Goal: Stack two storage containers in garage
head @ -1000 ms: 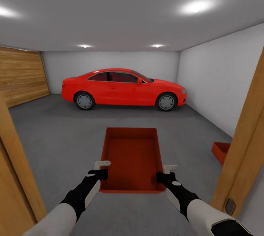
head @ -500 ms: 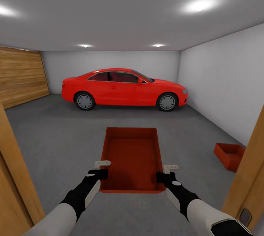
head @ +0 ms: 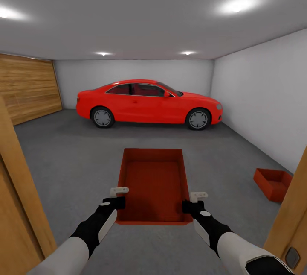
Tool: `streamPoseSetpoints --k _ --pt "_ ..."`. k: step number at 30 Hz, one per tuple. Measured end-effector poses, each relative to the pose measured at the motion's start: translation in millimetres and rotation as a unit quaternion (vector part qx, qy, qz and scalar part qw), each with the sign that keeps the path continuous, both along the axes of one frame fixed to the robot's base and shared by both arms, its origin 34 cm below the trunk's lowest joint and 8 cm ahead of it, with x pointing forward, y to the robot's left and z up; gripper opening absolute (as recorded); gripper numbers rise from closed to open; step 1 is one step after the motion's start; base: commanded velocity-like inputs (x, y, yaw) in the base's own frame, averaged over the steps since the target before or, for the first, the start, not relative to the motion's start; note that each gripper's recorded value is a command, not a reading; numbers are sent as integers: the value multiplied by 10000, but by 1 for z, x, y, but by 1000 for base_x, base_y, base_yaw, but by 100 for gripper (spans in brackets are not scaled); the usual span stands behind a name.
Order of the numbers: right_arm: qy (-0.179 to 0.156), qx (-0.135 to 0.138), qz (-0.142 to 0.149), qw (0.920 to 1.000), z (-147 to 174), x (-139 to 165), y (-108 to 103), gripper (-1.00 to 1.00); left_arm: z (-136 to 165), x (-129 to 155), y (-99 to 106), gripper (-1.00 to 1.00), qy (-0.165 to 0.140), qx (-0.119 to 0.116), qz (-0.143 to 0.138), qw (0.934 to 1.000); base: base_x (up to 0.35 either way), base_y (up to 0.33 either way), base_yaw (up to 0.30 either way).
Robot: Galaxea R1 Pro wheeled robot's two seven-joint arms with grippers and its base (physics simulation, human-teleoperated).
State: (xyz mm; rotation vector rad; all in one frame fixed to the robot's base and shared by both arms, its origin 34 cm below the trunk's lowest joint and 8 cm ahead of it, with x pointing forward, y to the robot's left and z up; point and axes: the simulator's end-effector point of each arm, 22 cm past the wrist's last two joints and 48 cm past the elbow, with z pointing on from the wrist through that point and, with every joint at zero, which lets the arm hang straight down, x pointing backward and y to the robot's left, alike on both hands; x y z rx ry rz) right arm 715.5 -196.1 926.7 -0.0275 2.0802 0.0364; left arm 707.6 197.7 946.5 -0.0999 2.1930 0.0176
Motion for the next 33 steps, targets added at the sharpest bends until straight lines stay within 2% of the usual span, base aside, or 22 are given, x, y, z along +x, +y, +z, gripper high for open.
streamPoseSetpoints --k 23,33 --pt "-9 -24 1 10000 1 0 0 -100 -1 0 0 -100 -10 -14 15 10000 3 0 2" --pt "1 -57 18 10000 -1 1 2 -100 -4 0 2 -100 3 -47 14 10000 211 0 0"
